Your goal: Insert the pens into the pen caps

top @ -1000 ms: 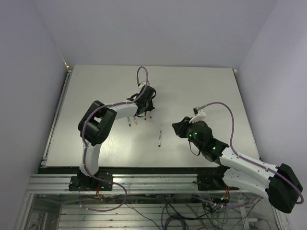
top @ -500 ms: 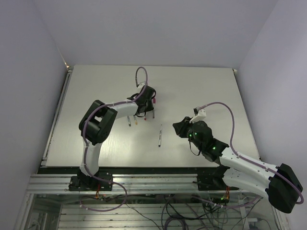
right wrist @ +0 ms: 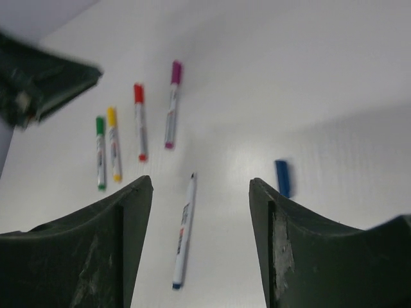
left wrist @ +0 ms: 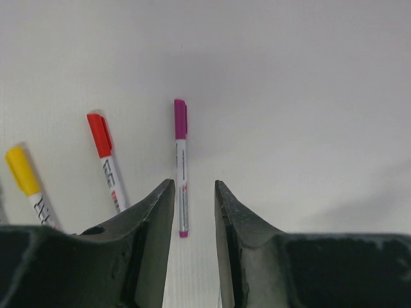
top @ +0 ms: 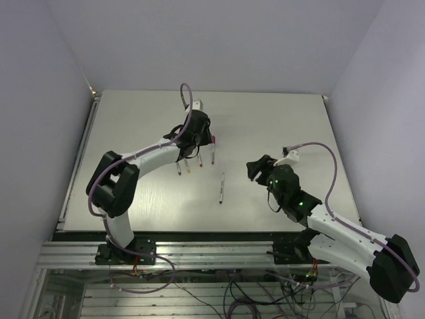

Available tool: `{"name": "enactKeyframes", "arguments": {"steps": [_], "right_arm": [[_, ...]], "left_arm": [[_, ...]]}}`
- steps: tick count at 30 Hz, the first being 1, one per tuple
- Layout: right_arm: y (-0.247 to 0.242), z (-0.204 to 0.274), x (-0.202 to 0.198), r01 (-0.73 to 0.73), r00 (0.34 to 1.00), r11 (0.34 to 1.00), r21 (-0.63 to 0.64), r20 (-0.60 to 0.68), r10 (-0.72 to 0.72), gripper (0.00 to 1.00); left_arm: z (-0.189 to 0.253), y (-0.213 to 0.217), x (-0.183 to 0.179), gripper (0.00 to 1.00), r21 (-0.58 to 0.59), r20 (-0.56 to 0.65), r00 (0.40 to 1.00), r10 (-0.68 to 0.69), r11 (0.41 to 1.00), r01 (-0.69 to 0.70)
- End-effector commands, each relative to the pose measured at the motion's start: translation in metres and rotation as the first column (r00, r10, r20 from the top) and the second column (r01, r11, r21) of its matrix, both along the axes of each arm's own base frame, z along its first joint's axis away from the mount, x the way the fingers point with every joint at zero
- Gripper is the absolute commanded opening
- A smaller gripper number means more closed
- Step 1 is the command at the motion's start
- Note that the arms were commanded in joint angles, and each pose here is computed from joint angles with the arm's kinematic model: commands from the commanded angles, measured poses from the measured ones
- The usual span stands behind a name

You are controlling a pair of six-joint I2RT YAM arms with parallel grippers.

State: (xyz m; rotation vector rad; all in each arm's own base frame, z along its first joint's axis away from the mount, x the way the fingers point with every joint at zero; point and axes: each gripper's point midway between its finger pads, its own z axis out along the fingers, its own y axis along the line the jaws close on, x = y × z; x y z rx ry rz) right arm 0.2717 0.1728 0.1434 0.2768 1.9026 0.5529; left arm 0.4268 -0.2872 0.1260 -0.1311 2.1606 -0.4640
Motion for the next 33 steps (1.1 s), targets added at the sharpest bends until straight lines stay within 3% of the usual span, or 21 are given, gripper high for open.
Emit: {"name": "enactKeyframes", "arguments": {"steps": [1,8,13,20,28,33], "right_arm": [[-0.033,0.019,0.018,0.144,0.989,0.989,0.047,0.033,-0.145,0.61],[-0.067,0.012,0.023,0.247,0.969,0.965,-0.092,0.004,-0.247,0.53],[-0.074,0.011,0.021,0.277,0.961,0.956,-0.100,0.002,-0.278,0.52],[-0.071,0.005,0.016,0.262,0.965,0.963,-0.060,-0.007,-0.263,0.50],[-0.069,-0.001,0.013,0.249,0.968,0.967,-0.049,-0.016,-0.250,0.49],[-0.066,-0.001,0.013,0.233,0.972,0.971,-0.043,-0.013,-0.234,0.48]], "left_arm": [[0.002,-0.011,-0.032,0.41,0.041,0.016,0.994,-0.109,0.993,0.108],[-0.025,-0.024,-0.101,0.43,0.182,-0.050,0.972,-0.231,0.954,0.236],[-0.040,-0.036,-0.140,0.46,0.235,-0.111,0.948,-0.297,0.919,0.315],[-0.058,-0.044,-0.160,0.52,0.282,-0.185,0.932,-0.311,0.892,0.354],[-0.075,-0.054,-0.173,0.73,0.305,-0.259,0.901,-0.348,0.856,0.418],[-0.083,-0.056,-0.177,0.73,0.304,-0.281,0.891,-0.356,0.848,0.434]]}}
